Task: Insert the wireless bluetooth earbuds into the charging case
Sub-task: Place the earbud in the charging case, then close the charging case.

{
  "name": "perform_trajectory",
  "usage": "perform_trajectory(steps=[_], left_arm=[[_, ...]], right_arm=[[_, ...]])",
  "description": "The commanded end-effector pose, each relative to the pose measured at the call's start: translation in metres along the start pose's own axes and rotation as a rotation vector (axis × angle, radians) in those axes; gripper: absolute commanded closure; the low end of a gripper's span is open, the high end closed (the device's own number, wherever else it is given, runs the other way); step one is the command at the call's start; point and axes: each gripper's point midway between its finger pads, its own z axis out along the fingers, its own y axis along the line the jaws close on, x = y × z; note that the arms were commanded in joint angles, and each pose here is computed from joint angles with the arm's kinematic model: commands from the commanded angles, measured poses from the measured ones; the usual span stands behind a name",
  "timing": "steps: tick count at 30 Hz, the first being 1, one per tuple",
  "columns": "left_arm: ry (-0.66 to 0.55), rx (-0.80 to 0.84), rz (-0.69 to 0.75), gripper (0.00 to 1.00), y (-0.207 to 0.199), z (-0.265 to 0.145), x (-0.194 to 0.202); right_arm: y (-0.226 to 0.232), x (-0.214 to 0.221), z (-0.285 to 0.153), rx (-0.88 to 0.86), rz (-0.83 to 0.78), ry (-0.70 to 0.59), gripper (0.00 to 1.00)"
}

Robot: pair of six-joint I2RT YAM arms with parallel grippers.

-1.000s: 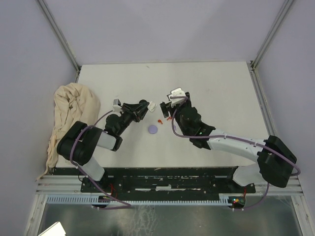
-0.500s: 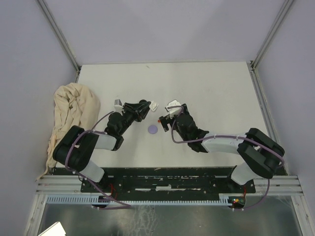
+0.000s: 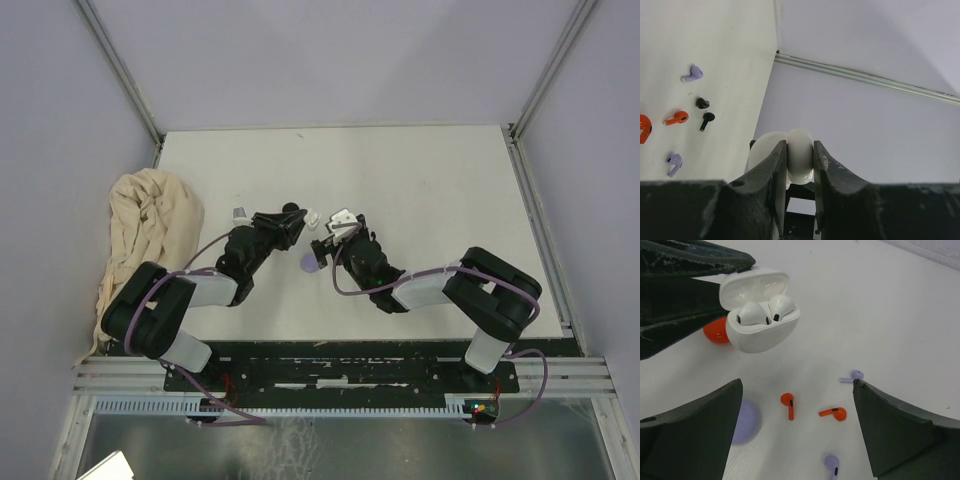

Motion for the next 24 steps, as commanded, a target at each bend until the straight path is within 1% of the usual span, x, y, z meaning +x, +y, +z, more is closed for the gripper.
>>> perform_trajectory(steps=[1, 7, 12, 18, 24], left_arm=[[-0.028, 0.059, -0.016, 0.97, -0.029, 0.005, 0.000], [-0.022, 0.045, -0.022, 0.97, -0.028, 0.010, 0.003], [-0.017, 0.042, -0.027, 0.97, -0.027, 0.011, 0.005], [-0.013, 0.033, -0.029, 0.97, -0.023, 0.008, 0.007], [-0.011, 0.026, -0.022, 0.97, -0.020, 0.005, 0.008]], right_arm=[[0.012, -0.041, 0.012, -0.009, 0.051, -0.137, 0.01], [0.015, -0.044, 0.019, 0.021, 0.047, -0.153, 0.01], [0.006, -0.041, 0.023, 0.097, 0.053, -0.164, 0.01], [-0.006, -0.042, 0.021, 0.173, 0.045, -0.186, 0.01], [-0.014, -0.046, 0.015, 0.210, 0.045, -0.213, 0.01]])
